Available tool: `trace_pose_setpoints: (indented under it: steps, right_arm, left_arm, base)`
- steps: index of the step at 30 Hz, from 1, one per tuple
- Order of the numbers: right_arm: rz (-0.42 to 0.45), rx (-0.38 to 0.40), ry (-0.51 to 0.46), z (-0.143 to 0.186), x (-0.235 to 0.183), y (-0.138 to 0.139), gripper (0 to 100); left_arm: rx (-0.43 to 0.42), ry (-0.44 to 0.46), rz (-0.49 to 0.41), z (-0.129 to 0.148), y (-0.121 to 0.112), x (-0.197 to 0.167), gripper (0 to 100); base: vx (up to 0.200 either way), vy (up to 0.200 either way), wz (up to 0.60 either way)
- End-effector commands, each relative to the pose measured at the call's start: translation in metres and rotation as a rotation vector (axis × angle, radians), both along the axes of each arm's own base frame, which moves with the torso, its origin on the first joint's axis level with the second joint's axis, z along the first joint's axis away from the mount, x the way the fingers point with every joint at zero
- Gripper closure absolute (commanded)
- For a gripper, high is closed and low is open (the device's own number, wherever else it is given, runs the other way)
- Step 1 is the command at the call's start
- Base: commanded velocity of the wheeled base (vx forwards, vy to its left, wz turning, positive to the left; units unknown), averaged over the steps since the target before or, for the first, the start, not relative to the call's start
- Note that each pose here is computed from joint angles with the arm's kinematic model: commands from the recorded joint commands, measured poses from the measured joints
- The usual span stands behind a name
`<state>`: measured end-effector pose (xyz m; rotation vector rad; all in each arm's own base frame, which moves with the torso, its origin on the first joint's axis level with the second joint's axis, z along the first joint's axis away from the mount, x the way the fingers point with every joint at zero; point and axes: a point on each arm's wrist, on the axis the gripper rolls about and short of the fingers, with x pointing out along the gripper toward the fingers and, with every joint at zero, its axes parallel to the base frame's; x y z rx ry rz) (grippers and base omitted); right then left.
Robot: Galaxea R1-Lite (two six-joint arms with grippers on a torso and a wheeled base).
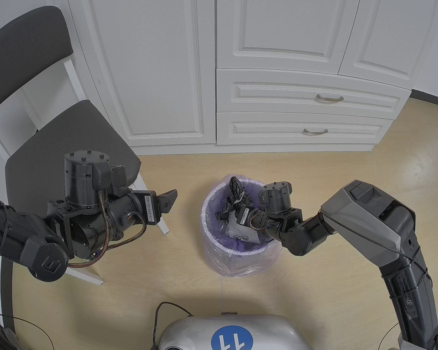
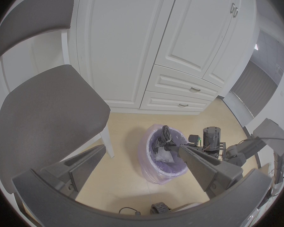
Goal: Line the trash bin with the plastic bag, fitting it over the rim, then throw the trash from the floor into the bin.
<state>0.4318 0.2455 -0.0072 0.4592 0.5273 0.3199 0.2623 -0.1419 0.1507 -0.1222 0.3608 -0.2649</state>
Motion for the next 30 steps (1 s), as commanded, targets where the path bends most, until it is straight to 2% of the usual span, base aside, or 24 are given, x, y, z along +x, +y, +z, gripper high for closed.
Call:
trace_pose_setpoints:
  steps: [1,6,15,23,30]
  right_arm:
    - [-0.036,-0.028,0.021,-0.010,0.012,0.009,100]
    - [-0.038,-0.044,0.048,-0.018,0.015,0.009,100]
    - [-0.035,-0.056,0.067,-0.021,0.012,0.009,100]
    - [-0.038,-0.019,0.052,0.010,-0.001,0.009,100]
    - [-0.038,0.022,-0.014,0.033,-0.008,0.005,100]
  left_arm:
    - [0.022,0.033,0.003,-0.014,-0.004,0.005,0]
    - [0.027,0.000,0.035,-0.015,-0.006,0.008,0]
    - [0.032,-0.011,0.033,-0.016,-0.006,0.009,0]
    - [0.031,-0.013,0.035,-0.015,-0.005,0.009,0]
    - [0.028,-0.019,0.036,-0.013,-0.004,0.008,0]
  base:
    - [0.000,0.000,0.00]
    - [0.000,0.000,0.00]
    - [0.000,0.000,0.00]
    - [0.000,0.000,0.00]
    - [0.000,0.000,0.00]
